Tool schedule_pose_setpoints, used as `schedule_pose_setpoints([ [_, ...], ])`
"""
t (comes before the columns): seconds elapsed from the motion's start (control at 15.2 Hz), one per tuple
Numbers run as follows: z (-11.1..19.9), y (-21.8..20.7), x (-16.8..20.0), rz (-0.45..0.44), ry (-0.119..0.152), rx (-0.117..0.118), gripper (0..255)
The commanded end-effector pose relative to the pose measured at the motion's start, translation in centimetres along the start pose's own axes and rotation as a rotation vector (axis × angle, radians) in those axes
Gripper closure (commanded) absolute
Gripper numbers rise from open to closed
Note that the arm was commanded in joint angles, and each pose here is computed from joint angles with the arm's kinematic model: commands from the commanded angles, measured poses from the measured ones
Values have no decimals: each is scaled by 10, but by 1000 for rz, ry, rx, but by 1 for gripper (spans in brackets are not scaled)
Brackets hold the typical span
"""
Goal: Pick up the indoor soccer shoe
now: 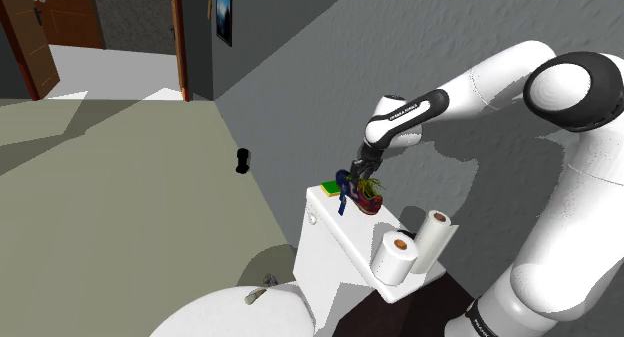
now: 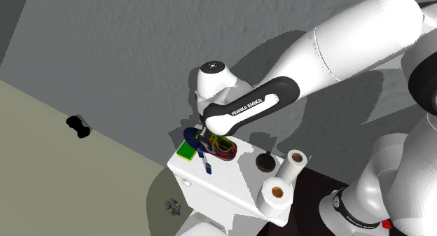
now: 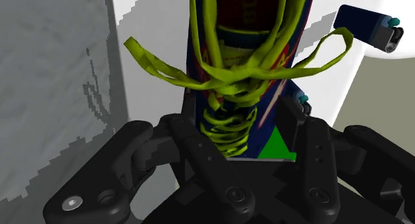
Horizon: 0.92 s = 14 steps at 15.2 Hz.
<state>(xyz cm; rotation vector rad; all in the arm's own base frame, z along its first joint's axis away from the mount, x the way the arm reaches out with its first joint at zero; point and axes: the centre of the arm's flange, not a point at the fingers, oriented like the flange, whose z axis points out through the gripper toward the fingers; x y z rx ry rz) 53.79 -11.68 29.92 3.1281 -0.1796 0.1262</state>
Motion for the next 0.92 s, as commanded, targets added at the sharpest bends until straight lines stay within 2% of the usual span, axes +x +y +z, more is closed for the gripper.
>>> schedule_pose_setpoints([
  [0.0, -11, 0, 1, 0, 1, 0, 255],
  [0.73, -69, 0, 6, 0, 1, 0, 255],
  [0.86, -70, 0, 6, 0, 1, 0, 255],
])
